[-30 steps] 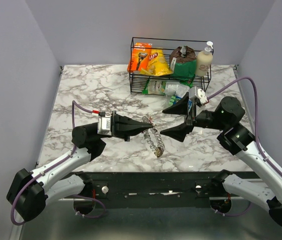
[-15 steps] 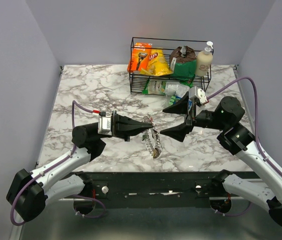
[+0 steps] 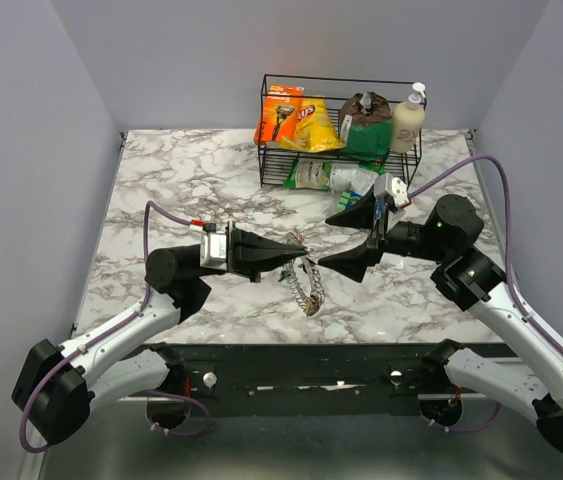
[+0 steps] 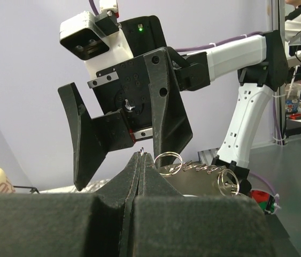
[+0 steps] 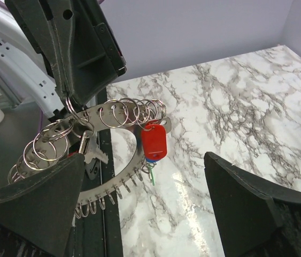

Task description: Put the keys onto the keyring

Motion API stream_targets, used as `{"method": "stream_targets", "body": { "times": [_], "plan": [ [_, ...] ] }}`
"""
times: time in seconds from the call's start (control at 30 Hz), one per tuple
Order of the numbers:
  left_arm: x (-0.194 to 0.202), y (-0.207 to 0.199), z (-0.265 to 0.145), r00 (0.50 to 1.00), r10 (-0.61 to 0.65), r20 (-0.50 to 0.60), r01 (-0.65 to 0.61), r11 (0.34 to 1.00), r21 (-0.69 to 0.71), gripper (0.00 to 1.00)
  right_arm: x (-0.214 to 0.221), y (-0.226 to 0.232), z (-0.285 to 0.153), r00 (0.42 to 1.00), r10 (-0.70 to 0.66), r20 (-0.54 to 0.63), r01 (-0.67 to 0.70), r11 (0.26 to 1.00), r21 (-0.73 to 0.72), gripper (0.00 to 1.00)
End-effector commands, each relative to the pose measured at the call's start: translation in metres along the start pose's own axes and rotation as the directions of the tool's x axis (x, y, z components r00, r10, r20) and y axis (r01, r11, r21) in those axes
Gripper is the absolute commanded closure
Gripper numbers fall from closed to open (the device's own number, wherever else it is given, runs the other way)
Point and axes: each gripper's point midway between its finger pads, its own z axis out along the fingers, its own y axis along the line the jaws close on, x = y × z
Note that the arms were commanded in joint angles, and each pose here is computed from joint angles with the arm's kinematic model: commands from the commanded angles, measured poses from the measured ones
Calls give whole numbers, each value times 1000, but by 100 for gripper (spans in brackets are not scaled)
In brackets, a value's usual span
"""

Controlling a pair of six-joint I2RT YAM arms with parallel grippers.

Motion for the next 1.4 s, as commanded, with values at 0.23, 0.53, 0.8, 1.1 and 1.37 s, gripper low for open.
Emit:
{"method": "stream_targets", "body": {
  "times": [0.23,0.53,0.8,1.1,1.37],
  "plan": [
    [2,8,-7,999,46,-26,-48,996,-75,100,27,-18,-2,999,32,-35,-28,994,106,0],
    [10,6,-18,997,38,-69,-46,992,-115,100,53,-32,-1,992,102,-69,-90,984,153,0],
    [19,9,-26,993,33,-111,-50,986,-158,100,70,-50,-4,979,189,-81,-165,958,235,0],
    [30,18,-37,988,19,-156,-56,970,-235,100,86,-85,-24,955,295,-43,-257,887,383,0],
    [42,26,-41,982,9,-187,-61,961,-271,100,85,-101,-38,946,323,9,-296,853,429,0]
  ]
}}
